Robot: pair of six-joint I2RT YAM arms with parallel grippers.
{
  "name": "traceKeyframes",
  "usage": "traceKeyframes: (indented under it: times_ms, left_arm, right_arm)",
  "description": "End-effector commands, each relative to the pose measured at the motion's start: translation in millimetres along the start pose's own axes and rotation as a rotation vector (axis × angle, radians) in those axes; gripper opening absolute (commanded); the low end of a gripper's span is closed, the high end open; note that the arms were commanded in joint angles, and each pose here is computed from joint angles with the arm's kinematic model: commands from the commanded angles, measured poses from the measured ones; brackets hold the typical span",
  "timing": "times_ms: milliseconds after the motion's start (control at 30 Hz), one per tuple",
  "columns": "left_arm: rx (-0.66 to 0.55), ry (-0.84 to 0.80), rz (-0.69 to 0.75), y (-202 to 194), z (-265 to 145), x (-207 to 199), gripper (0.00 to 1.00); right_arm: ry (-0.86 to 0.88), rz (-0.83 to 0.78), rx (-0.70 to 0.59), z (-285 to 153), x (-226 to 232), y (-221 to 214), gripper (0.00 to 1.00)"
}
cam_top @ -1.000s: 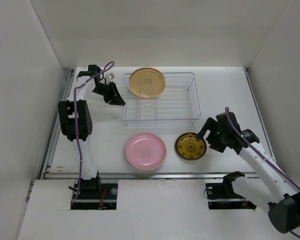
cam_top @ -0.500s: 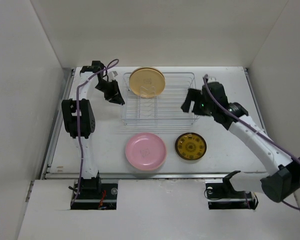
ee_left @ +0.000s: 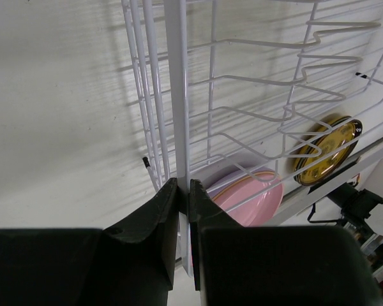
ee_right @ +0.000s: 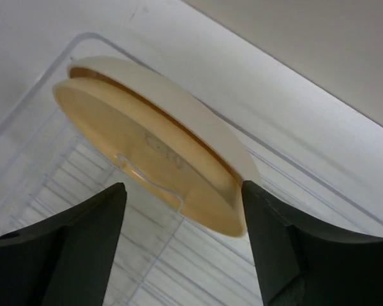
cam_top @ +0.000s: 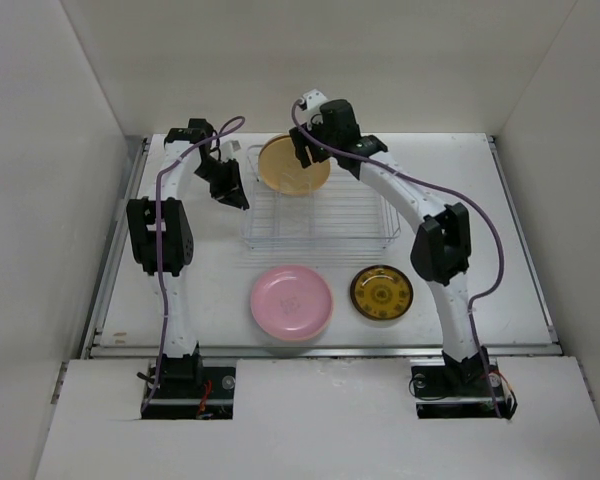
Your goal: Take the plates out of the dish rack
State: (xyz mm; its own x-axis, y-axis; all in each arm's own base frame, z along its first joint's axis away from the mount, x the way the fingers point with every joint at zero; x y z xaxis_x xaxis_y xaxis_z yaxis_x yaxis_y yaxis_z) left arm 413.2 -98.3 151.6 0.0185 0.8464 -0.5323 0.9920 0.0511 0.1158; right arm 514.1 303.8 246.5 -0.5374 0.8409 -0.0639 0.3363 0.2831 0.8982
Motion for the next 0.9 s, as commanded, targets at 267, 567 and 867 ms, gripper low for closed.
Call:
traceKeyframes:
  times_ms: [267, 567, 867]
  left_arm:
    - [0.037, 0.044, 0.014, -2, 13, 9, 0.00]
    - [0.047, -0.017, -0.069, -5, 25, 5, 0.00]
    - [0.051, -0.039, -0.105, -6, 27, 2, 0.00]
  right_arm:
    - [0.107, -0.073, -0.133, 20, 13, 24, 0.20]
    - [0.023, -0.079, -0.194, -18, 1, 49, 0.00]
    - [-0.042, -0.074, -0.316, -86, -5, 94, 0.00]
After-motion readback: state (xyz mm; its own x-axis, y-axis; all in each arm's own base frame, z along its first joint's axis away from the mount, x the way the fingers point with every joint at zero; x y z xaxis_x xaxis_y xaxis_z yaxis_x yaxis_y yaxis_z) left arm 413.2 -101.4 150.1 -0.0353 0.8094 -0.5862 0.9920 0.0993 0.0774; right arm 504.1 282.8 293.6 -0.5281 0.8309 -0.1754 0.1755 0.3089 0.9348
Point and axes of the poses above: each gripper's point midway between its finger pads, its own z axis out along the fingers, its own x axis along the line the jaws close on, y = z × x, the point moved 4 cm from there along -z, back along the fingers
